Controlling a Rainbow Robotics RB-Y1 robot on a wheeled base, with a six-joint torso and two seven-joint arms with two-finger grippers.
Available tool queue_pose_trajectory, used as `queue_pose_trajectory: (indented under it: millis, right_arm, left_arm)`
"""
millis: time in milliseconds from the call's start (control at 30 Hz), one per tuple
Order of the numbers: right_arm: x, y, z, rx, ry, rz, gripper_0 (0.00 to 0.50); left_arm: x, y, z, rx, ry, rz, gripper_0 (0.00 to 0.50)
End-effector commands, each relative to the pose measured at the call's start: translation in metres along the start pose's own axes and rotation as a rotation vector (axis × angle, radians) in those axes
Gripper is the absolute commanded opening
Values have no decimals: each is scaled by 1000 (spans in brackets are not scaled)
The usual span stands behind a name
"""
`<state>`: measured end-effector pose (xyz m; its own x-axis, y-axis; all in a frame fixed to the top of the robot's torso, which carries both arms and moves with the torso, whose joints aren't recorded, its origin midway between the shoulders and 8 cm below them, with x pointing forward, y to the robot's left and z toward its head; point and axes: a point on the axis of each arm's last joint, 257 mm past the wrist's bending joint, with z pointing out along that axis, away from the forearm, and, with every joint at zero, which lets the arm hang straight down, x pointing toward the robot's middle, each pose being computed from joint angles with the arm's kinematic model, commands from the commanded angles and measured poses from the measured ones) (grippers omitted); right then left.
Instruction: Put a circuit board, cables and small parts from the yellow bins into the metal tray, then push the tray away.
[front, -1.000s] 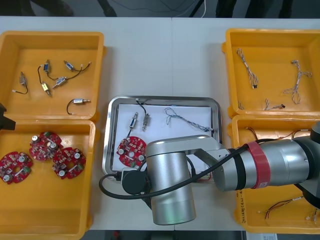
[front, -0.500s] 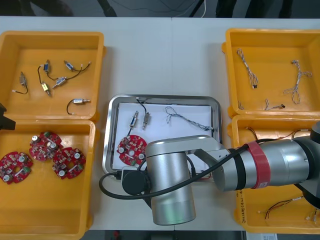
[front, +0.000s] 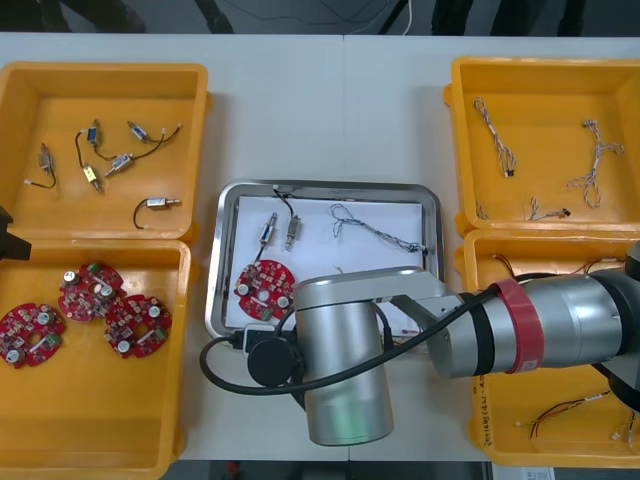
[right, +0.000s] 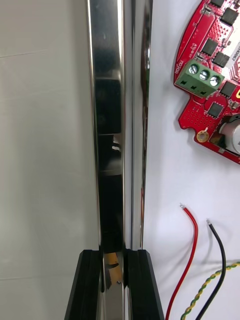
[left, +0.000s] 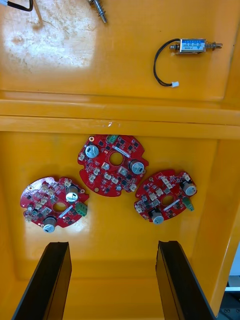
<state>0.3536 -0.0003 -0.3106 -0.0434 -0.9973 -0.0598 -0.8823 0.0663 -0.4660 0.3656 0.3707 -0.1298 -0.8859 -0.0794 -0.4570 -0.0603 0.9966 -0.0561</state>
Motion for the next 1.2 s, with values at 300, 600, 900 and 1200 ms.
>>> queue_pose_trajectory:
  millis: [300,600,900,1200]
  right_arm:
    - [-1,-40,-11,101,-14,-56,0]
    - [-4,-64,-13,148,-16,-55,0]
    - [-14,-89,-17,201,-40,-51,0]
    - [-20,-120,-22,280,-58,-48,0]
  left_arm:
    - [-1,7,-10,-24,-17,113,500]
    - [-1,7,-10,-24,-17,113,500]
    - [-1,7,-10,-24,-17,113,500]
    - [-1,7,-10,-24,-17,113,500]
